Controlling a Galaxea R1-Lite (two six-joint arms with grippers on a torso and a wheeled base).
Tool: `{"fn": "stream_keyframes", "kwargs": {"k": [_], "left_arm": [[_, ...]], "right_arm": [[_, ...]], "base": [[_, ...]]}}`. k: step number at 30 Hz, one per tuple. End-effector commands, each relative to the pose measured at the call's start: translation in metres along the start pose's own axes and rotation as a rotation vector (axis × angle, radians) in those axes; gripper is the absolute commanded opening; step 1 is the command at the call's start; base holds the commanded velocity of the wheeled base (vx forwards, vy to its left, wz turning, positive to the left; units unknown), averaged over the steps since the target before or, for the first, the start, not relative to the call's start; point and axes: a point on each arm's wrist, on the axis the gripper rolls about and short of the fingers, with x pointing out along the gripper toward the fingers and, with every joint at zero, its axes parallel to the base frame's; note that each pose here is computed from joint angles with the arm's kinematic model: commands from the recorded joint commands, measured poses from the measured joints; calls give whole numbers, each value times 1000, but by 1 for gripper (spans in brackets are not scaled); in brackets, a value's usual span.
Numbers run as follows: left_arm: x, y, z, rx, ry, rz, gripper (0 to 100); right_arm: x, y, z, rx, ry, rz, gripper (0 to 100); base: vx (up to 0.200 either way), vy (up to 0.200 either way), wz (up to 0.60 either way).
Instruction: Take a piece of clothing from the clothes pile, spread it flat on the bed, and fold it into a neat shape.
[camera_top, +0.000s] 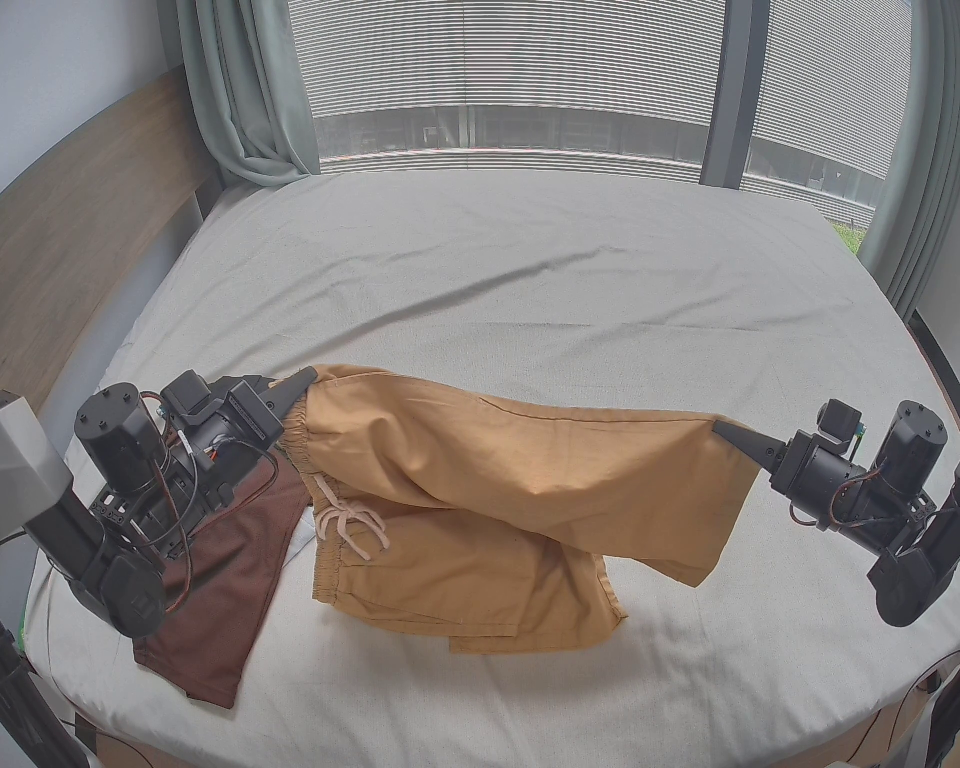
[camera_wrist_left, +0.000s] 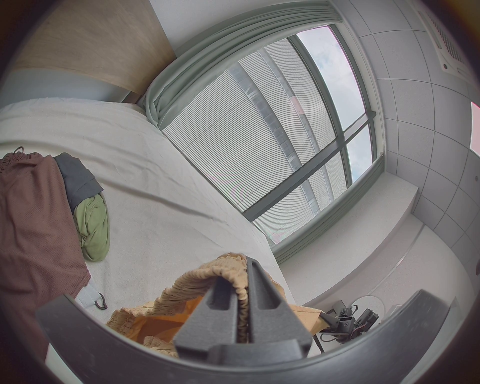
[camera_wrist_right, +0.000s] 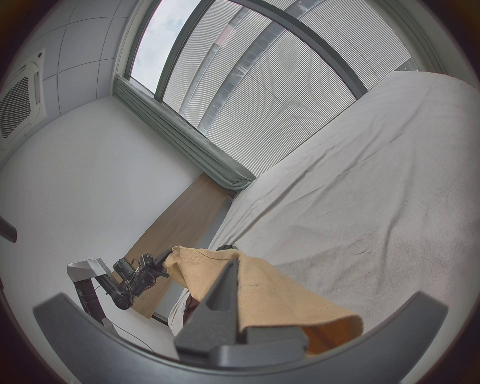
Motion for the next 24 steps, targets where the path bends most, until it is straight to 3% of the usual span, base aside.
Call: {"fn": "stream_keyframes", "kwargs": {"k": [1, 24], "left_arm": [[0, 0, 1, 1, -2, 1, 0], [-1, 9, 6, 3, -19, 27, 0]], "right_arm": [[0, 3, 5, -10, -18, 11, 0], [0, -6, 23, -42, -82, -8, 0]], "base": [[0, 0, 0], [0, 0, 0]]}}
